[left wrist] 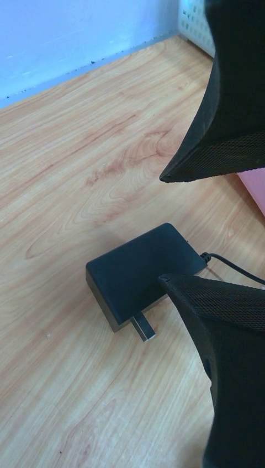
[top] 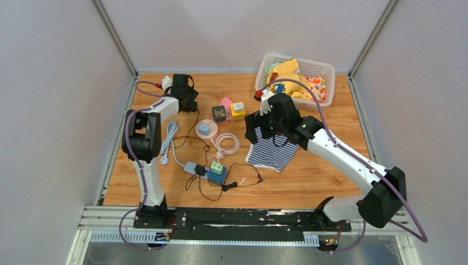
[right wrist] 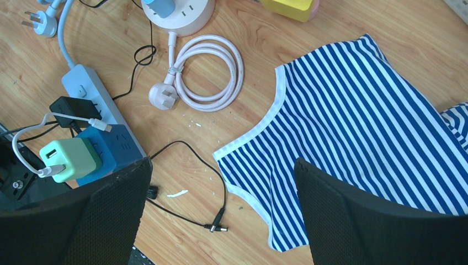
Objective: Insert the plug
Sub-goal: Pick up the plug from the center of the board.
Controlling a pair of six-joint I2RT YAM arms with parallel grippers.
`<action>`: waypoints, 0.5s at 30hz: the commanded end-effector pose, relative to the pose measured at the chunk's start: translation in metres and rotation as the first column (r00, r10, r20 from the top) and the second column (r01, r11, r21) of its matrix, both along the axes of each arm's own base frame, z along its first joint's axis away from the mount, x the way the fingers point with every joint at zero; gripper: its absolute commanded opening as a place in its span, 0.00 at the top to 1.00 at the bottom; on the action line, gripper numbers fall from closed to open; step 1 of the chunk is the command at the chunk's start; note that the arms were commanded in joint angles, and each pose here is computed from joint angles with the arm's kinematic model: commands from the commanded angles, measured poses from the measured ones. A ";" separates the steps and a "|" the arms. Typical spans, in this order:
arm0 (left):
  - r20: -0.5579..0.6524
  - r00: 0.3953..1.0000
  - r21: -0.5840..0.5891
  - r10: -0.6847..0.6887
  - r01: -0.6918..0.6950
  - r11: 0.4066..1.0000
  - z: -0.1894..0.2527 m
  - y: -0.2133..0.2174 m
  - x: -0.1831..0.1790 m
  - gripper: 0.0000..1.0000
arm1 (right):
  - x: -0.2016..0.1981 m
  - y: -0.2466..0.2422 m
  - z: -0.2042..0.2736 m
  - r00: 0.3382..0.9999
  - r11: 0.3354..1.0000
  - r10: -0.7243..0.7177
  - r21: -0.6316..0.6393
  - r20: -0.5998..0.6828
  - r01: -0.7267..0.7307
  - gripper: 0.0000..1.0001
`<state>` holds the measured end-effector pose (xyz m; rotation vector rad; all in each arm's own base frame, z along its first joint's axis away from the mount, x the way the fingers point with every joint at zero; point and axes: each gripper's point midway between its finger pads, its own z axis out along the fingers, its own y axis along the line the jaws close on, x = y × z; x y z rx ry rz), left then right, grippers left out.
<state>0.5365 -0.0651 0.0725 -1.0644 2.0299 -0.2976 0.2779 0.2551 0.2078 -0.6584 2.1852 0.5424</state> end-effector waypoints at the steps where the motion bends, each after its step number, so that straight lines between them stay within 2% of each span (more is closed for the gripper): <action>1: -0.082 0.995 0.015 0.050 -0.049 0.999 -0.034 0.007 -0.006 0.35 | 0.000 0.007 0.011 1.000 1.000 0.023 0.017 0.018 -0.024 0.02; 5: -0.117 0.991 0.039 0.068 -0.064 0.997 -0.034 0.010 -0.013 0.35 | 0.001 0.008 0.012 1.000 1.000 0.022 0.017 0.019 -0.022 0.02; 15: -0.076 0.987 0.105 0.140 -0.132 0.986 0.006 0.011 -0.015 0.35 | 0.002 0.008 0.008 1.000 1.000 0.022 0.009 0.014 -0.022 0.02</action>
